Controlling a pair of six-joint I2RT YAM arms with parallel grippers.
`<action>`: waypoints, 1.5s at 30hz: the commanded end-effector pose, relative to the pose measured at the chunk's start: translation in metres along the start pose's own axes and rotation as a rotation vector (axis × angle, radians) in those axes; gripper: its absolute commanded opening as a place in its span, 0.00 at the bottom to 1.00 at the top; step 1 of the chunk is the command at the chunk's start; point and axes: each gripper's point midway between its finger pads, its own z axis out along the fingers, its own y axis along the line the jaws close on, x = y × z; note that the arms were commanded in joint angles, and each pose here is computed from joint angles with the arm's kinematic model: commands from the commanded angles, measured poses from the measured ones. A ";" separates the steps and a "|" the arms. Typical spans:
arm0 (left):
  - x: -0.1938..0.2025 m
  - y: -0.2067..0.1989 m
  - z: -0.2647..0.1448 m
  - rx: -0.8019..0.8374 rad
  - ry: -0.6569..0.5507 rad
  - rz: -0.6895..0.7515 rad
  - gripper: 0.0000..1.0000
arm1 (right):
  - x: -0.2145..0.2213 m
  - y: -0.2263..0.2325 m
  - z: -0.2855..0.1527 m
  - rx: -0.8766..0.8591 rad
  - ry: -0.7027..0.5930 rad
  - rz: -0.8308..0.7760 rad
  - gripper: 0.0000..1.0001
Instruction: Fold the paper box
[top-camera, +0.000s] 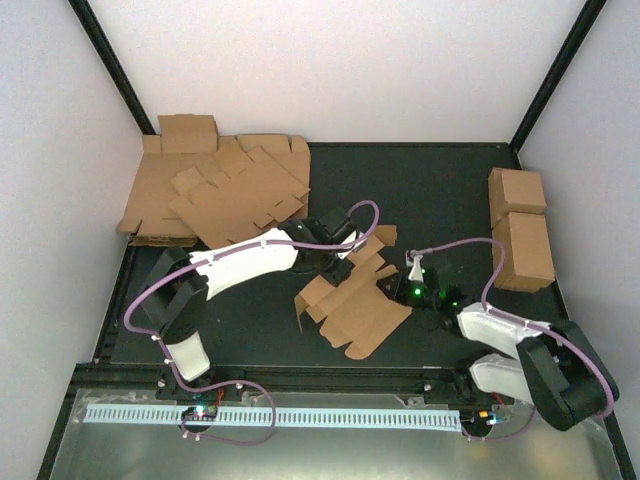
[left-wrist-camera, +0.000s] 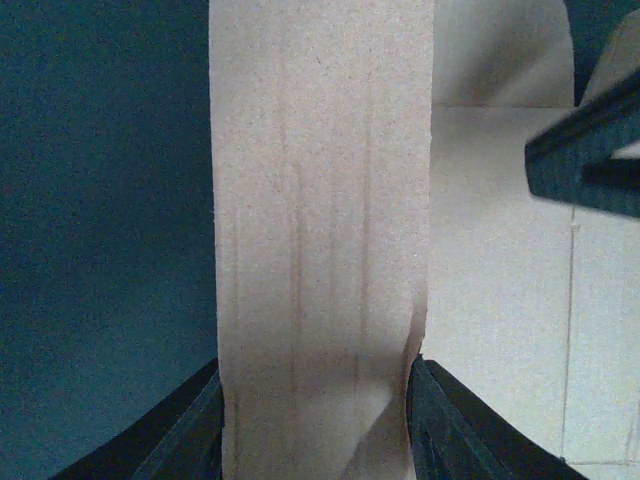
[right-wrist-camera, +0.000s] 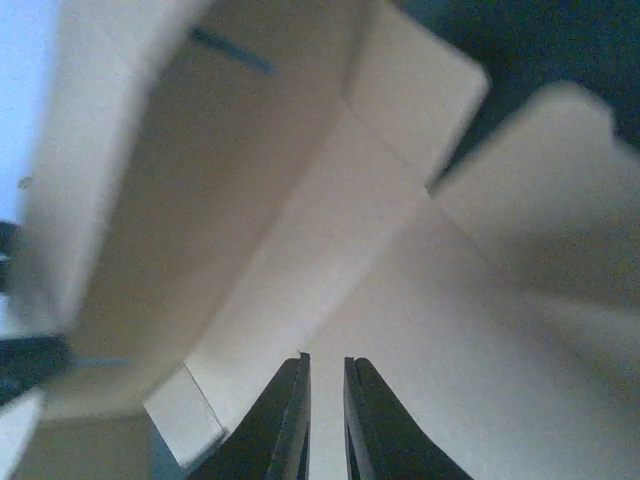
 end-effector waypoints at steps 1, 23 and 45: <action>0.004 0.000 0.003 -0.017 0.008 -0.011 0.47 | -0.028 0.004 -0.010 0.082 -0.069 -0.093 0.14; 0.002 -0.005 -0.010 -0.016 -0.034 -0.009 0.47 | -0.103 -0.024 0.030 0.095 -0.031 -0.044 0.02; -0.001 -0.013 -0.014 -0.006 -0.058 -0.030 0.47 | -0.052 -0.001 0.030 -0.084 0.096 -0.008 0.02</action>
